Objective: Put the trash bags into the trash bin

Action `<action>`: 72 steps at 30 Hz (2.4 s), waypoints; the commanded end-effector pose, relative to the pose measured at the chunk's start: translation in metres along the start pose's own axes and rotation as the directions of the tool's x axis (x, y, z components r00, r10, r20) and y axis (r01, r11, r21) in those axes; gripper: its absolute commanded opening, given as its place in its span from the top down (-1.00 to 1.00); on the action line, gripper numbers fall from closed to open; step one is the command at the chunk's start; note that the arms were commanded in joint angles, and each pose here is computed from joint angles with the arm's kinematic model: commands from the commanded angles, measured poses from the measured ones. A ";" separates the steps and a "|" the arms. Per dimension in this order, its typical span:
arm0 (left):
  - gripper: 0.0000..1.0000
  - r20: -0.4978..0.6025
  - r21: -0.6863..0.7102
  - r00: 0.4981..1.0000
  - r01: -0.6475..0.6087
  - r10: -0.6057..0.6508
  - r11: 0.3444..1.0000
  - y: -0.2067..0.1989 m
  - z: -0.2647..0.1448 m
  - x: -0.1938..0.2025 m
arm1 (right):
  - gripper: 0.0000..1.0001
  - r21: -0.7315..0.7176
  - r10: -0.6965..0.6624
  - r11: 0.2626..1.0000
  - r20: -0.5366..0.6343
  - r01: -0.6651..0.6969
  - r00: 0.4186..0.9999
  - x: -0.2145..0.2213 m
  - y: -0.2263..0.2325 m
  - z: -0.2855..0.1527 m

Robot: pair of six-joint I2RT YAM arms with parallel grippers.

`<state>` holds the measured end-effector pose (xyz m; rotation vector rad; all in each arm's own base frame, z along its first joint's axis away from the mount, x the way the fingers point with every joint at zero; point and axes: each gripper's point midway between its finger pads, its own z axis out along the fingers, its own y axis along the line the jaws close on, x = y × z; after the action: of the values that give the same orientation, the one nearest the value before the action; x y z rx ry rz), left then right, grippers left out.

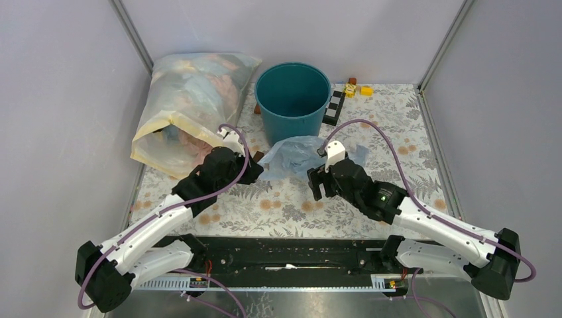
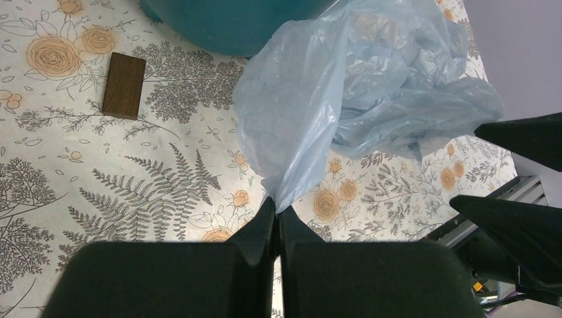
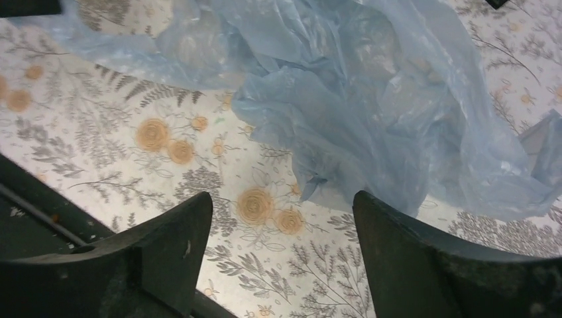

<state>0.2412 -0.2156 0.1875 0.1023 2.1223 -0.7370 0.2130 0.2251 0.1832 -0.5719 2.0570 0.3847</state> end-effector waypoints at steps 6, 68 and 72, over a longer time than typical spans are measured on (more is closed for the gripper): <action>1.00 0.033 0.037 0.999 0.008 -0.009 0.999 -0.011 -0.002 -0.014 | -0.99 0.295 0.047 0.952 0.142 -0.088 0.989 -0.020 -0.053 -0.006; 1.00 0.233 -0.227 0.932 0.329 -0.276 0.917 0.118 -0.007 -0.003 | 1.00 0.478 0.247 0.612 0.641 -0.630 0.727 -0.112 -0.175 -0.187; 1.00 0.309 -0.249 0.909 0.362 -0.280 0.898 0.125 -0.022 -0.015 | 1.00 0.536 0.239 0.592 0.596 -0.601 0.767 -0.090 -0.178 -0.179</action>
<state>0.2729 -0.1365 0.1634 -0.3462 2.0011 -0.7375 0.2288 0.0461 0.3460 0.3666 1.7100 0.1227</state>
